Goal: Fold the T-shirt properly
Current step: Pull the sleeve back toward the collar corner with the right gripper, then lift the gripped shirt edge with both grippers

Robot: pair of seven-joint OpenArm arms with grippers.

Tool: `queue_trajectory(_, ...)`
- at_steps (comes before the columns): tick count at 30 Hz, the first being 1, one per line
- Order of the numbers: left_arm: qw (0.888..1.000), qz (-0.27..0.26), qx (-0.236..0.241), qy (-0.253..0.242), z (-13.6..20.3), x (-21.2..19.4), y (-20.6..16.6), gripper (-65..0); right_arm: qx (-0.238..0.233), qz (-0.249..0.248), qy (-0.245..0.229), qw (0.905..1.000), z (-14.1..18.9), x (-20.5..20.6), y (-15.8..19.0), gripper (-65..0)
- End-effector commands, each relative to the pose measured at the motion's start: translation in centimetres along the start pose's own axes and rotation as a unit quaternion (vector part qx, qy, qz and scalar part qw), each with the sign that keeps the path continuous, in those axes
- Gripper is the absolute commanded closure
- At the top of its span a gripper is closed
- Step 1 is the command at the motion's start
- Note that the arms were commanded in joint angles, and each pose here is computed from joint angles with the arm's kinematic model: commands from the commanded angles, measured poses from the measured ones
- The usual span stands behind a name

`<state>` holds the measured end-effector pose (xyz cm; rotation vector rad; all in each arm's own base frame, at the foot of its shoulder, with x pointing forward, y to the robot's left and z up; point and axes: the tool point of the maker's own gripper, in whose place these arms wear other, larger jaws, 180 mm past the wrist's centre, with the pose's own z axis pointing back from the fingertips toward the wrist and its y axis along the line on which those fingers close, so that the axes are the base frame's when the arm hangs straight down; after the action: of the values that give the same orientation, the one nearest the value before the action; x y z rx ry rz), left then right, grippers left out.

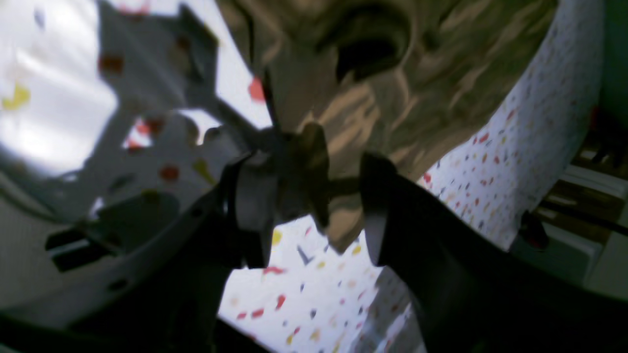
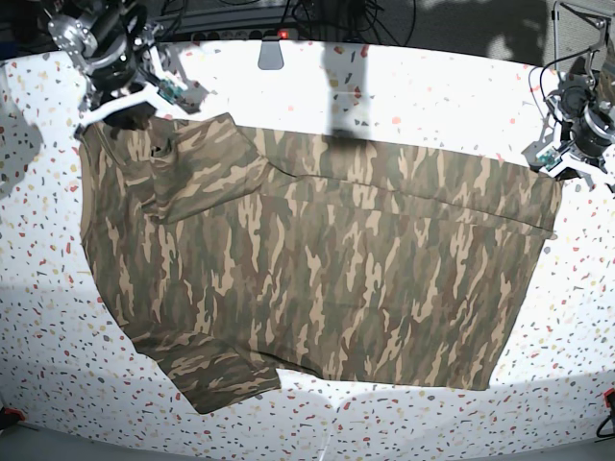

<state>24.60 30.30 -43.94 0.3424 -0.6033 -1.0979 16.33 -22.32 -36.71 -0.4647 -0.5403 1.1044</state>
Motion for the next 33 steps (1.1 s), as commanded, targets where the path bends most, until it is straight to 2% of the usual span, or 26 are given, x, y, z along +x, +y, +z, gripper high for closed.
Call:
queue_trajectory(1,1.000,-0.009,0.005,0.010,0.3,-0.6,0.9,0.0,-0.007,0.006,-0.005,0.9999,0.4,0.1,-0.4,-28.2)
queue_trajectory(5,1.000,-0.009,0.005,0.010,0.3,-0.6,0.9,0.0,-0.006,0.030,0.012,0.9994,0.8,-1.0,0.5,-28.2)
queue_trajectory(9,1.000,-0.009,0.005,0.008,0.3,-0.5,0.9,0.0,0.000,0.034,0.001,0.9994,-0.2,-1.4,1.1,-28.2)
queue_trajectory(12,1.000,-0.009,0.005,0.008,0.3,-0.5,0.9,0.0,0.002,0.040,0.021,0.9990,-1.4,-3.1,1.2,-28.2)
queue_trajectory(15,1.000,-0.009,0.006,0.007,0.3,-0.5,0.9,0.0,-0.021,0.026,0.036,0.9988,-2.5,-4.0,0.0,-28.2)
queue_trajectory(20,1.000,-0.002,0.005,0.000,0.3,-0.2,0.8,0.0,-0.044,0.016,0.028,0.9985,-3.4,-3.2,-1.9,-28.2)
queue_trajectory(26,1.000,0.004,0.004,-0.003,0.3,-0.1,0.8,0.0,-0.049,0.015,0.026,0.9984,-3.7,-3.1,-2.3,-28.1)
queue_trajectory(33,1.000,0.004,0.004,-0.003,0.3,-0.1,0.8,0.0,-0.037,0.019,0.069,0.9968,-4.6,-5.9,-1.6,-18.2)
